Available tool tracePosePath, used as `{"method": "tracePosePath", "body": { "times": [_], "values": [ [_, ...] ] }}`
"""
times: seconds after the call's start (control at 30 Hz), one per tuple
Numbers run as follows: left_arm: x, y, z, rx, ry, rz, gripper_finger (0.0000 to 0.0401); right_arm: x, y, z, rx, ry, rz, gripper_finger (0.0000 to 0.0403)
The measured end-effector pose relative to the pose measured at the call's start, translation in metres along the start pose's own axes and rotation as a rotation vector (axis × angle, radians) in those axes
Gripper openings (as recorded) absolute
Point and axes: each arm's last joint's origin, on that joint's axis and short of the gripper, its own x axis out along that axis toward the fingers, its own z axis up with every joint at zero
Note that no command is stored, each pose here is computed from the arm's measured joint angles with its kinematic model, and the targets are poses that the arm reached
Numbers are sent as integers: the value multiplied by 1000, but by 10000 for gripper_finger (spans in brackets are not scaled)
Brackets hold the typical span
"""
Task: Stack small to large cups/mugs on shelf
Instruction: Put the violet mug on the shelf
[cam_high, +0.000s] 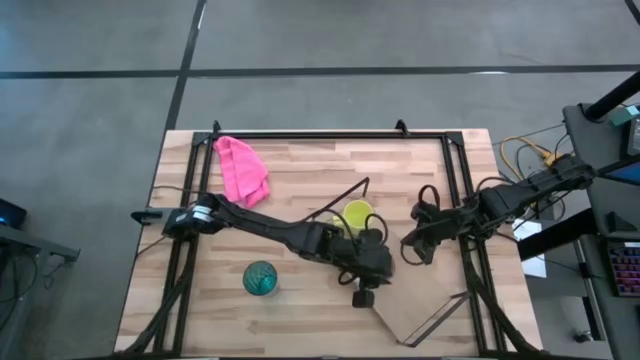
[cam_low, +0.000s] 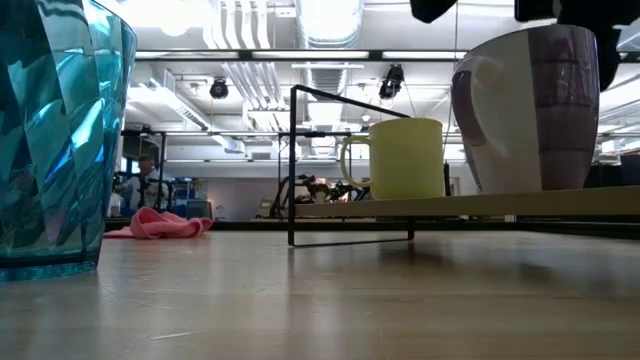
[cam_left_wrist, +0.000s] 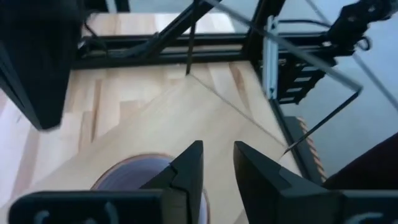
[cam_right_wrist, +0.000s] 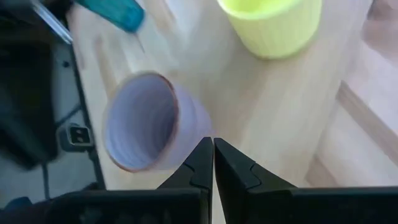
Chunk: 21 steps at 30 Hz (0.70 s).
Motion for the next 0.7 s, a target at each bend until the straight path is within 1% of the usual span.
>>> {"method": "tracePosePath", "body": {
  "times": [0.07, 0.2, 0.27, 0.37, 0.53, 0.6, 0.7],
  "values": [
    [0, -2, -2, -19, 20, 4, 57, -4, 2, 3, -10, -35, 39, 9],
    [0, -8, -8, -132, 64, 4, 17, -7, 9, 8, -68, -101, 118, 9],
    [1, -12, -10, -167, 76, 1, 5, -8, 11, 10, -87, -118, 135, 8],
    [1, -20, -13, -184, 83, -11, 5, -9, 13, 12, -93, -136, 127, 9],
    [3, -27, -18, -182, 103, -16, 1, -4, 14, 13, -91, -139, 98, 9],
    [3, -28, -18, -211, 100, -14, 1, 0, 15, 13, -71, -133, 87, 9],
    [3, -31, -19, -276, 90, 19, 1, 7, 18, 13, -41, -131, 85, 9]
  ]
}}
